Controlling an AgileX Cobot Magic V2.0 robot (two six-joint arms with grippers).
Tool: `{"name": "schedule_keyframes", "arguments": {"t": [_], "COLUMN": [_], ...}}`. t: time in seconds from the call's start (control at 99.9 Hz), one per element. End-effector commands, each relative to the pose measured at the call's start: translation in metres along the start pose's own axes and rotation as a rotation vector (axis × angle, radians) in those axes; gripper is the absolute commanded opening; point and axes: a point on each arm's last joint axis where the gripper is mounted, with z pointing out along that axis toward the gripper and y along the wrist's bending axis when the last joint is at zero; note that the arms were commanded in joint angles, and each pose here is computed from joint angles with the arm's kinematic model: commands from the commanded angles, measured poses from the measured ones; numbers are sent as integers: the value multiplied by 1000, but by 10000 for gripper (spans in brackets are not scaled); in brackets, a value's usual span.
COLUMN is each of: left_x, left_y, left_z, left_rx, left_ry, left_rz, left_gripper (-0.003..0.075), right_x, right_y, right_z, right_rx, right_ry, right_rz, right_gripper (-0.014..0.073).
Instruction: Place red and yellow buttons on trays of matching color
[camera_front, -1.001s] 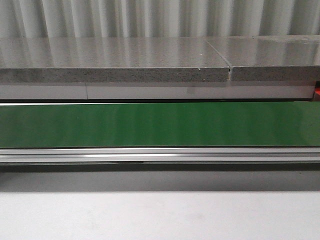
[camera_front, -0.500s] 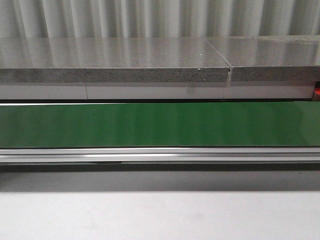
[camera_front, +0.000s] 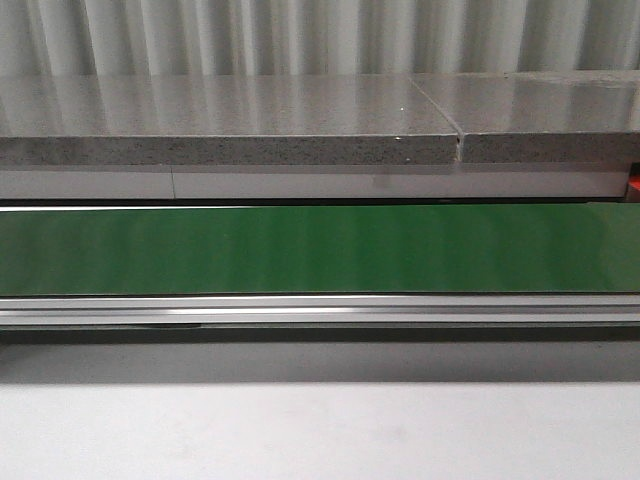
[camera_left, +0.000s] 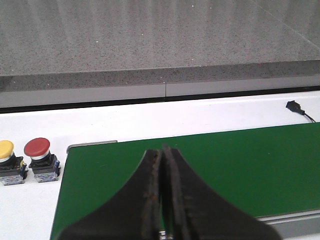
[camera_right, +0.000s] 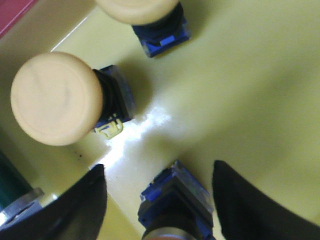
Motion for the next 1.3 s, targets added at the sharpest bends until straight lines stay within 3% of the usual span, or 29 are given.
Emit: {"name": "schedule_keyframes", "arguments": {"t": [0.0, 0.27, 0.56, 0.88, 1.071, 1.191, 1.291], "left_x": [-14, -14, -14, -14, -14, -14, -14], "left_y": [-1, -1, -1, -1, -1, -1, -1], "left_z": [-3, -3, -3, -3, -3, -3, -3], "left_rx": [5, 5, 5, 5, 5, 5, 5], "left_ry": [-91, -91, -91, -91, -91, -91, -91], "left_rz": [-9, -9, -9, -9, -9, -9, -9], "left_gripper": [-20, -20, -20, -20, -20, -20, -20], "right_x": [-10, -22, -19, 24, 56, 73, 82], "right_y": [2, 9, 26, 85, 97, 94, 88], "right_z": [-11, -35, -96, -160, -181, -185, -188], "right_rx": [-11, -41, -121, -349, -464, -501, -509], "right_ry": [-74, -118, -328, -518, -565, -573, -585], "right_rz": [11, 3, -23, -369, -536, -574, -606], "right_gripper": [600, 606, 604, 603, 600, 545, 437]}}
